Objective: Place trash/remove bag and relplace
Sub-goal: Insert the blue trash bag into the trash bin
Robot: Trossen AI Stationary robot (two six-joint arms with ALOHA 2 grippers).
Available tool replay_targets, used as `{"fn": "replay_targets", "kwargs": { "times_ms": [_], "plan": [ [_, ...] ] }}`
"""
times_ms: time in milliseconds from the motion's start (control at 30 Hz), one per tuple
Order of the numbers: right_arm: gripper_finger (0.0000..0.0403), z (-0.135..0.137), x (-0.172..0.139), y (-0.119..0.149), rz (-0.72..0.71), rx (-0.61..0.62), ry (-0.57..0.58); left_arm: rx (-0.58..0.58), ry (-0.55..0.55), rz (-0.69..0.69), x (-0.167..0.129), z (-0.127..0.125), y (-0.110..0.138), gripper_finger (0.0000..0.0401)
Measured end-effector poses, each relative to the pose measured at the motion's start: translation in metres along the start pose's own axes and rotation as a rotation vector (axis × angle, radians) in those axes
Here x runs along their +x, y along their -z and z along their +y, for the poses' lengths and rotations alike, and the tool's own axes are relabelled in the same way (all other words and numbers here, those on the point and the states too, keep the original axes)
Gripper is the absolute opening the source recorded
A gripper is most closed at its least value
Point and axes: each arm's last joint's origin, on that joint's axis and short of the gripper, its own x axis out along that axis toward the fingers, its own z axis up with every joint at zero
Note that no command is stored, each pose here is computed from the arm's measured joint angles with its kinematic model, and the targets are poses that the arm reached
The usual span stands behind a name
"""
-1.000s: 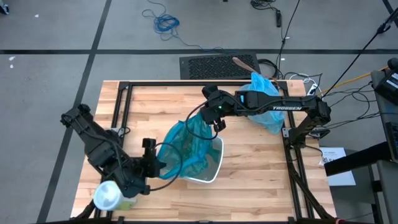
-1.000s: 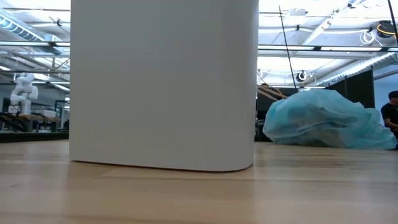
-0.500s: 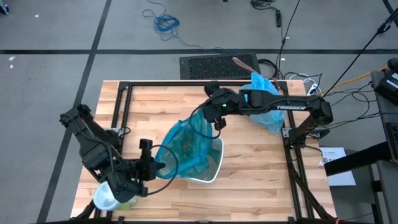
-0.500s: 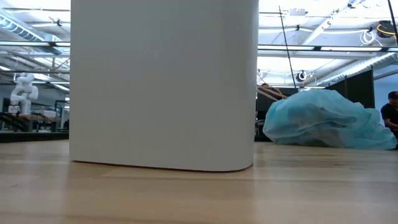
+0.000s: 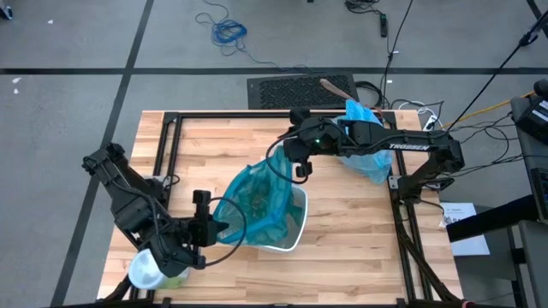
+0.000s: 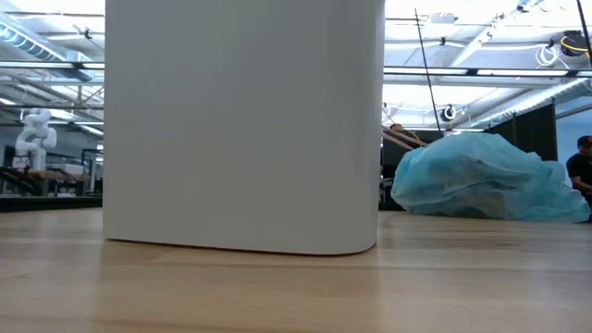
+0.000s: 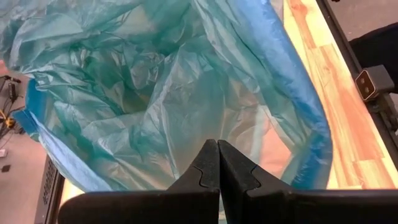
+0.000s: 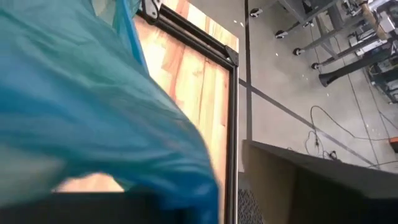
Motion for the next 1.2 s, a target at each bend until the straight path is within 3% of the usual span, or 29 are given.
{"fn": "replay_targets", "kwargs": {
  "times_ms": [267, 467, 800, 1000, 1200],
  "plan": [
    [0.0226, 0.005, -0.007, 0.000, 0.026, -0.013, -0.033, 0.009, -0.002, 0.007, 0.000, 0.000, 0.001, 0.0001],
    [0.0262, 0.004, -0.027, -0.011, 0.027, 0.007, -0.066, 0.003, -0.003, 0.007, 0.000, 0.000, 0.001, 0.0001],
    [0.0267, 0.016, -0.069, -0.033, -0.015, 0.012, -0.142, 0.008, -0.003, 0.009, 0.000, 0.000, 0.001, 0.0001],
    [0.0266, 0.034, -0.093, -0.055, -0.145, 0.061, -0.231, -0.026, -0.014, 0.013, 0.003, 0.003, 0.000, 0.0001],
    [0.0218, 0.047, -0.088, -0.065, -0.189, 0.097, -0.285, -0.056, -0.042, 0.025, 0.009, 0.012, -0.002, 0.0001]
  ]
}}
